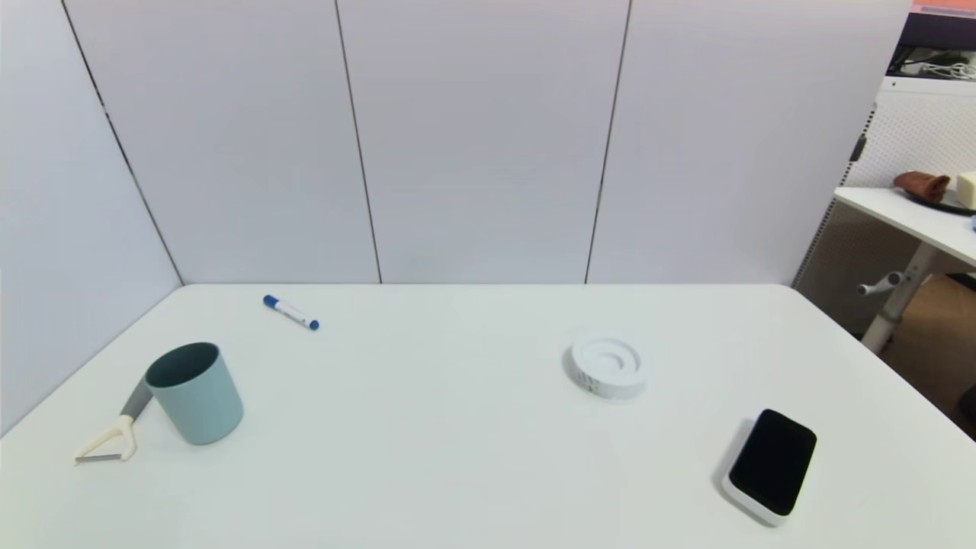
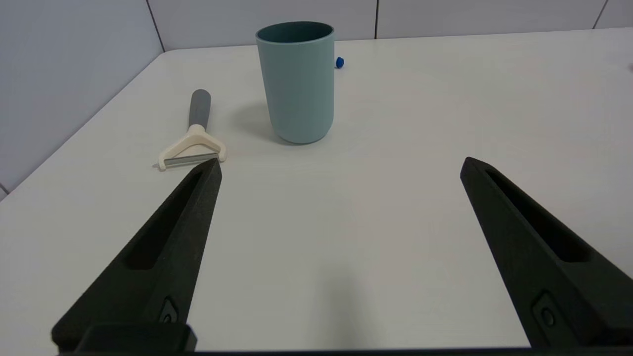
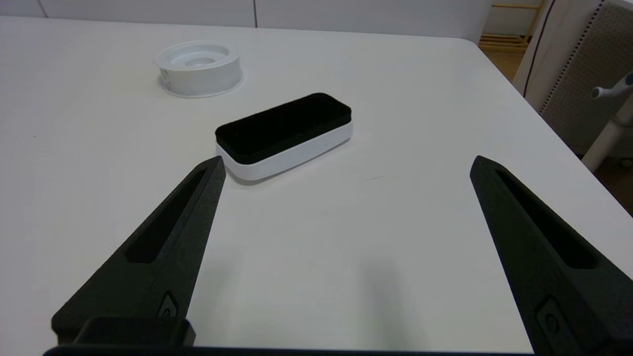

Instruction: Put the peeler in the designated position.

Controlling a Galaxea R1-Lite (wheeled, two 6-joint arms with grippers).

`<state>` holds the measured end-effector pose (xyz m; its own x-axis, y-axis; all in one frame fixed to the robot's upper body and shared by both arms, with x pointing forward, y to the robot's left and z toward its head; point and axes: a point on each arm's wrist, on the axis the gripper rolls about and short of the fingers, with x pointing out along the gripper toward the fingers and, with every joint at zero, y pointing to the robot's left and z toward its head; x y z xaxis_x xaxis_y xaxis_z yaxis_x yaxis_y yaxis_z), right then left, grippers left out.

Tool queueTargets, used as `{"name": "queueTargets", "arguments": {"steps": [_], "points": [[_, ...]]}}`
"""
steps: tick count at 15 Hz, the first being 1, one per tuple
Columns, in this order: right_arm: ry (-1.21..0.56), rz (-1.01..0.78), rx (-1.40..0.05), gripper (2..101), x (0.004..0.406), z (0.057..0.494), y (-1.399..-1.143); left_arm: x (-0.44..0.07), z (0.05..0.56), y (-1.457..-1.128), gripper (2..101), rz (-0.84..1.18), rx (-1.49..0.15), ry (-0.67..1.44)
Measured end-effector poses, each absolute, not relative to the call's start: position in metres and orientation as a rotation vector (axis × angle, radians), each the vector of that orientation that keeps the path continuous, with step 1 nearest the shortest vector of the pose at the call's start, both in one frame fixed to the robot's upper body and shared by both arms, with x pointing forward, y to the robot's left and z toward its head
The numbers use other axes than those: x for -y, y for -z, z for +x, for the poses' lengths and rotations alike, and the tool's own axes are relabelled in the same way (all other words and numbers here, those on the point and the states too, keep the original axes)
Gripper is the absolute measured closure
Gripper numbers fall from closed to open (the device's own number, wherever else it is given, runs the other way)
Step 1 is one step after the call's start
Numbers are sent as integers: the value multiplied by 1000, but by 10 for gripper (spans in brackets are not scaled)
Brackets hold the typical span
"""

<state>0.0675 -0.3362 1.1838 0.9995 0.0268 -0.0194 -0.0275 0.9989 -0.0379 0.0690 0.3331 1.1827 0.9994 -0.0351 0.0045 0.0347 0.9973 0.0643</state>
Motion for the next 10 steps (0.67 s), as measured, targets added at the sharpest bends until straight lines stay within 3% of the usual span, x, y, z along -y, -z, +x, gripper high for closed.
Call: {"name": "queueTargets", "arguments": {"steps": [10], "points": [[-28,-41,-21,43,336,67,-1184,-333,69,-1183,54,63,5,35]]}}
